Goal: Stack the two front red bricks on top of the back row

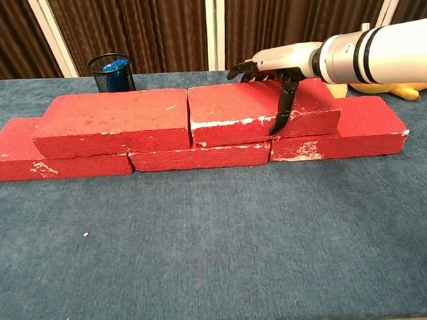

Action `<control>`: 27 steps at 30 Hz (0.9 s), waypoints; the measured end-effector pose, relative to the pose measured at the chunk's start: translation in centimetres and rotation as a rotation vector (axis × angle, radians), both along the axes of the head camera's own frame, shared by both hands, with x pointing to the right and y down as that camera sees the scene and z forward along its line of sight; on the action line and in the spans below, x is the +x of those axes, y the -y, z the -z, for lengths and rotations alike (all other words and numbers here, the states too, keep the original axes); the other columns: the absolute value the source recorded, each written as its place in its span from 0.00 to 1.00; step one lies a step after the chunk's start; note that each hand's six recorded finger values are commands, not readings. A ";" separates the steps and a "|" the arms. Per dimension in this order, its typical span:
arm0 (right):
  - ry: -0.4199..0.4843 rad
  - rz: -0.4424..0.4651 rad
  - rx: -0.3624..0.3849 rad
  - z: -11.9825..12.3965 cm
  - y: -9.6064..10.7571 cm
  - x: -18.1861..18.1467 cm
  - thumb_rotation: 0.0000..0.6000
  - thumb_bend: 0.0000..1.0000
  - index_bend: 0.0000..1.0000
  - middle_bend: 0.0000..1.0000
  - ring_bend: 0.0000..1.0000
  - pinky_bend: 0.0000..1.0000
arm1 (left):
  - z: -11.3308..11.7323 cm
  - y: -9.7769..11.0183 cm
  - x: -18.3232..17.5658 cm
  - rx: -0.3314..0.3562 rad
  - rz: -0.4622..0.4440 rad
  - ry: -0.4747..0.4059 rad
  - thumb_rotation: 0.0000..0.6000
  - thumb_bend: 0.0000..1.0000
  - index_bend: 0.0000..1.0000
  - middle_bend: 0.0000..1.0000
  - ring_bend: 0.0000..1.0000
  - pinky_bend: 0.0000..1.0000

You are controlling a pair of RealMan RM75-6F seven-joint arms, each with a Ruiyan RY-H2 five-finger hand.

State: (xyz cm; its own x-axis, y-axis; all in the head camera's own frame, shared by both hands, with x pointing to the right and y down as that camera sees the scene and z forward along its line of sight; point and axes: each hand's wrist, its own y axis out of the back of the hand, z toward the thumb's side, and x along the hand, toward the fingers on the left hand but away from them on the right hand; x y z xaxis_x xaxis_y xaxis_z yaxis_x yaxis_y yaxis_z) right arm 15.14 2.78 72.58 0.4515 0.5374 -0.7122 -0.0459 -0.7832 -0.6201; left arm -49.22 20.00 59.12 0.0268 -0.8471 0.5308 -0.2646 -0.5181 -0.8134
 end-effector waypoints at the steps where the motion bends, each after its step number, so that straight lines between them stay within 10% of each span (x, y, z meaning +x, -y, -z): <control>1: 0.000 0.000 0.000 0.0 0.0 0.0 1.00 0.00 0.00 0.14 0.15 0.17 | 0.0 0.0 0.0 0.000 0.000 -0.001 1.00 0.03 0.01 0.00 0.00 0.00; 27: 0.001 0.008 -0.030 -0.2 -0.5 -0.5 1.00 0.00 0.00 0.01 0.00 0.09 | -0.2 -0.2 -0.2 -0.013 0.006 -0.007 1.00 0.03 0.01 0.00 0.00 0.00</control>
